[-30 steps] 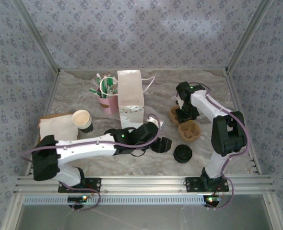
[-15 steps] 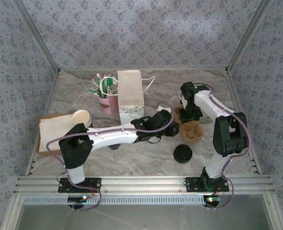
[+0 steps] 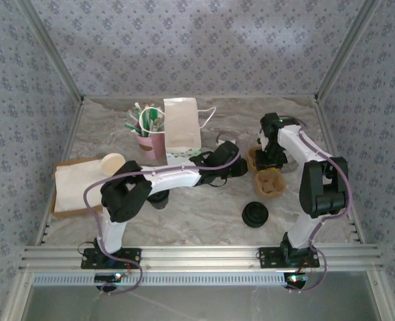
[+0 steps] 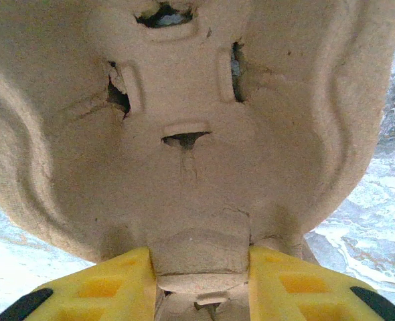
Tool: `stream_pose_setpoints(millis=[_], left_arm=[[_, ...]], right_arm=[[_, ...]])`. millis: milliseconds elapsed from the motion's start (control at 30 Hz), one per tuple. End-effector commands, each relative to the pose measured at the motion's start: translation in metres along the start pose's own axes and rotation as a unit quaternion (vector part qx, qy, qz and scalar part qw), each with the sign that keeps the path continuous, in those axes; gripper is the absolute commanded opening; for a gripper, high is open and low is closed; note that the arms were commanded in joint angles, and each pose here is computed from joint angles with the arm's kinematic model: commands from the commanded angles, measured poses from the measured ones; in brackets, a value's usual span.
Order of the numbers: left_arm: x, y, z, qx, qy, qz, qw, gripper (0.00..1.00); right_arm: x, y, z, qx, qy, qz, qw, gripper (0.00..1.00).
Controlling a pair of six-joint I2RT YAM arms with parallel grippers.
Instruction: Pack the takeout coffee
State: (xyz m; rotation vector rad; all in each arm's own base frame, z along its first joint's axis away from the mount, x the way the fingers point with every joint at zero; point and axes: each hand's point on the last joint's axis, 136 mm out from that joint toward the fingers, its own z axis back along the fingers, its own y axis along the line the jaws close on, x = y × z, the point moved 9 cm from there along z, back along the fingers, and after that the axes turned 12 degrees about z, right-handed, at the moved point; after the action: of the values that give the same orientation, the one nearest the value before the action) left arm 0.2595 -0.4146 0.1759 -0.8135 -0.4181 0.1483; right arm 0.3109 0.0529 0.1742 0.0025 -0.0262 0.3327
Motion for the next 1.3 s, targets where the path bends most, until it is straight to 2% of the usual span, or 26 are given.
stream_pose_setpoints(millis=[0, 200, 467, 700, 1067, 1267], left_arm=[[0.01, -0.015, -0.005, -0.03, -0.004, 0.005, 1.0, 0.22], [0.017, -0.01, -0.024, -0.041, 0.017, 0.025, 0.999, 0.24], [0.024, -0.018, -0.026, -0.078, 0.023, 0.041, 0.996, 0.25], [0.034, -0.012, -0.03, -0.102, 0.027, 0.069, 0.992, 0.17], [0.038, -0.008, -0.033, -0.094, 0.028, 0.078, 0.992, 0.36], [0.035, -0.008, -0.041, -0.092, 0.037, 0.08, 0.992, 0.36]], right_arm=[[-0.006, 0.0, 0.002, 0.014, 0.007, -0.012, 1.0, 0.39], [-0.007, 0.0, 0.002, 0.017, 0.006, -0.013, 1.0, 0.39], [-0.008, 0.0, 0.002, 0.021, 0.007, -0.014, 1.0, 0.39], [-0.008, 0.0, 0.002, 0.023, 0.008, -0.013, 1.0, 0.39], [-0.008, 0.0, 0.001, 0.024, 0.008, -0.014, 1.0, 0.39], [-0.008, 0.0, 0.001, 0.026, 0.009, -0.014, 1.0, 0.39]])
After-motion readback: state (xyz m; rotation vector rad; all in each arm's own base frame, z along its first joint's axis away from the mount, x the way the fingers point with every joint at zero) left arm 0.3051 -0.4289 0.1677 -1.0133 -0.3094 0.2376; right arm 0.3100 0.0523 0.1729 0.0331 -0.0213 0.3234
